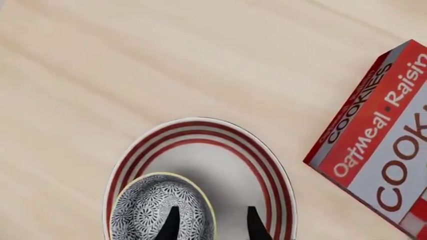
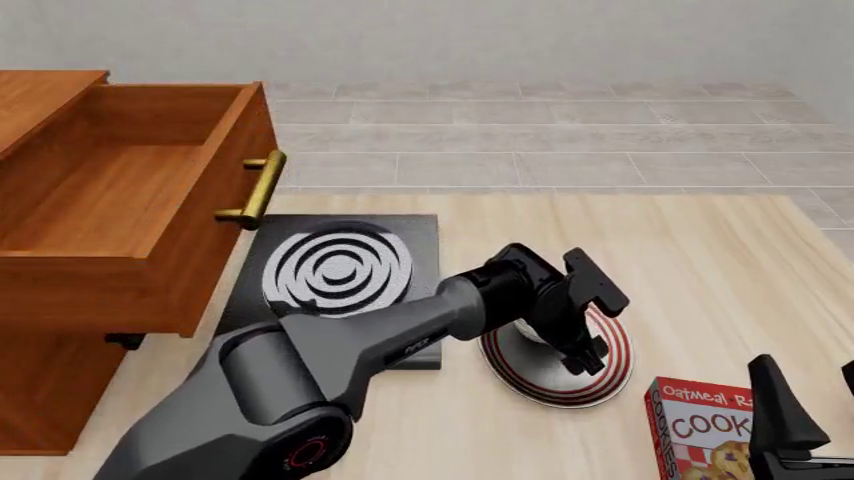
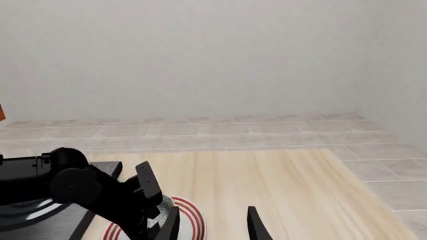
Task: Pick the akita bowl in the top layer of the wooden cabinet and place it on the plate.
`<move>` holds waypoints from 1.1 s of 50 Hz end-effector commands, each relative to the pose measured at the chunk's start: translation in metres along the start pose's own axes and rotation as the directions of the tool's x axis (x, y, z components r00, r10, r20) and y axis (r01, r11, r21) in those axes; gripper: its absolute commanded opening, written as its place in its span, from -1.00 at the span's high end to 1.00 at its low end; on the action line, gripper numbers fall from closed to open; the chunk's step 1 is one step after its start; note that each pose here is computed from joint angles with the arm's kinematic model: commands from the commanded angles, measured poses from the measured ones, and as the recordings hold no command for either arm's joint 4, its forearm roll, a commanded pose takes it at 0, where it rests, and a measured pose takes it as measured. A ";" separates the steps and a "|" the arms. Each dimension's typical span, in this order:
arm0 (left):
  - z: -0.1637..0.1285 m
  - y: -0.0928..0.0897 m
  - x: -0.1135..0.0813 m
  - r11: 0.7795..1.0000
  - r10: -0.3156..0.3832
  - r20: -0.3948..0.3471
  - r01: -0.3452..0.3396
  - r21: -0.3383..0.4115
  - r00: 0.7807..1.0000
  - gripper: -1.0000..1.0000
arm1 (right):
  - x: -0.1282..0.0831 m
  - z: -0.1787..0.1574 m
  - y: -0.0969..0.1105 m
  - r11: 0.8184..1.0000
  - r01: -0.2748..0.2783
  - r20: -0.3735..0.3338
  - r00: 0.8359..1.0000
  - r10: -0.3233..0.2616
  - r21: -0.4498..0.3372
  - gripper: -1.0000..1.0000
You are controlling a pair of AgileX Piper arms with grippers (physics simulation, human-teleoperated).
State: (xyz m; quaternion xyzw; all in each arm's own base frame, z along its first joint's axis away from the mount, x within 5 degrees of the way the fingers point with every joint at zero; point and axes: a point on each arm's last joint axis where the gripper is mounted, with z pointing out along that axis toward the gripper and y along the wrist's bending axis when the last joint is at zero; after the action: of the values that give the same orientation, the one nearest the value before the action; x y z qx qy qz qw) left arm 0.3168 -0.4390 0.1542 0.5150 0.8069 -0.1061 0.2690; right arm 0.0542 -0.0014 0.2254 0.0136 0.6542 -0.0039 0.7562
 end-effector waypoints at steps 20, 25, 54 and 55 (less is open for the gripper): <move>-0.024 -0.003 -0.012 1.000 0.023 0.023 -0.023 0.001 0.999 -1.00 | -0.002 0.000 0.000 1.000 0.006 0.005 1.000 -0.006 -0.003 -1.00; -0.030 0.000 -0.015 1.000 0.019 0.034 -0.019 -0.002 0.999 -1.00 | -0.002 0.000 0.000 1.000 0.007 0.007 1.000 -0.007 -0.004 -1.00; -0.071 0.012 -0.029 0.999 0.034 0.082 -0.032 -0.026 0.996 -1.00 | -0.005 0.000 0.001 1.000 0.024 0.018 1.000 -0.024 -0.013 -1.00; -0.073 0.013 -0.029 0.999 0.037 0.086 -0.034 -0.028 0.996 -1.00 | -0.004 0.000 0.001 1.000 0.022 0.016 1.000 -0.021 -0.012 -1.00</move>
State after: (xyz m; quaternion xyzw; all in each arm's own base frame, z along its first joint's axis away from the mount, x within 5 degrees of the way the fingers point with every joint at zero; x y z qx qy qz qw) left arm 0.3141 -0.4296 0.2133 0.5235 0.7900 -0.1108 0.2994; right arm 0.0535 -0.0008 0.2292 0.0038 0.6486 -0.0076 0.7611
